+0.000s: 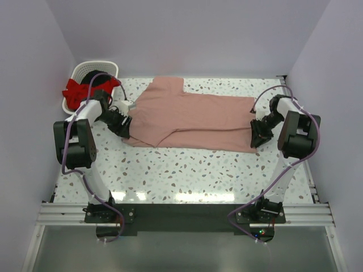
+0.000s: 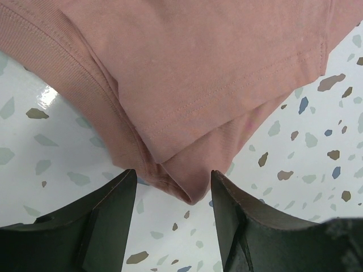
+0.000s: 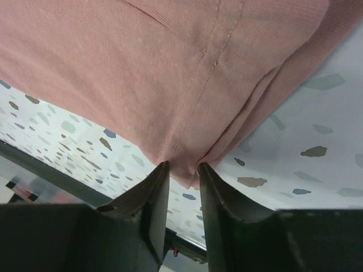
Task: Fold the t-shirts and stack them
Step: Fold the tshirt
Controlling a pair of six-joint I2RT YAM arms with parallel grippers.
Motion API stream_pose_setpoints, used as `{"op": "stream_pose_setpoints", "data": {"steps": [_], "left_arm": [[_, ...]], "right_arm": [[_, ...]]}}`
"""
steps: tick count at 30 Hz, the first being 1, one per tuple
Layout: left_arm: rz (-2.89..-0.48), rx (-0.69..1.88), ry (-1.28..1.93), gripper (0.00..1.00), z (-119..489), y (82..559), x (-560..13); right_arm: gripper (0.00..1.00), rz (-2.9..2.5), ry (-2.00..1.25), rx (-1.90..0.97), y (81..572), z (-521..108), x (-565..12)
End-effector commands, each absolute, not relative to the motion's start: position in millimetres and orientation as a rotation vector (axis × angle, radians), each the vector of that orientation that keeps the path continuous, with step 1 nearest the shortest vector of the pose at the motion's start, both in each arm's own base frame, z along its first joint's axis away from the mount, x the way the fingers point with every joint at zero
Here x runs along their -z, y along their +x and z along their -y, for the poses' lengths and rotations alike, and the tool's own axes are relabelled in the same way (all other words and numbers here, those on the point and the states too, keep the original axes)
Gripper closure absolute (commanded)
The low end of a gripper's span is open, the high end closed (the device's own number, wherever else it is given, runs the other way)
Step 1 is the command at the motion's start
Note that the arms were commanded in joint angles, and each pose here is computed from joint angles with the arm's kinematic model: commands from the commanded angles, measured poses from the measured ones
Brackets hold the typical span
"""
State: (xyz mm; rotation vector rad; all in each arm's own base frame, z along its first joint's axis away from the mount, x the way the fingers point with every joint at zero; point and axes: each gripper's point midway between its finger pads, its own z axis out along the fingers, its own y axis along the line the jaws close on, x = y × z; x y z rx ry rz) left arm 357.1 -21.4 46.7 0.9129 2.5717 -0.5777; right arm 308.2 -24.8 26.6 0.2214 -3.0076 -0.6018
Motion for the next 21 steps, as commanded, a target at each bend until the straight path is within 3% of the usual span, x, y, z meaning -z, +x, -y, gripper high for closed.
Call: {"op": "stream_pose_setpoints", "data": {"steps": [1,10,21], "left_arm": [[-2.552,0.604,0.889,0.41,23.1,360.1,-50.4],[-2.551,0.584,0.893,0.41,21.2,361.3,-50.8],[-2.559,0.591,0.894,0.41,21.4,359.4,-47.3]], "right_arm": [[0.66,3.064,0.215,0.567,314.1,28.5,-44.8],[0.59,3.041,0.148,0.507,311.6,34.2,-33.2],[0.65,3.010,0.121,0.579,314.0,26.9,-30.0]]}}
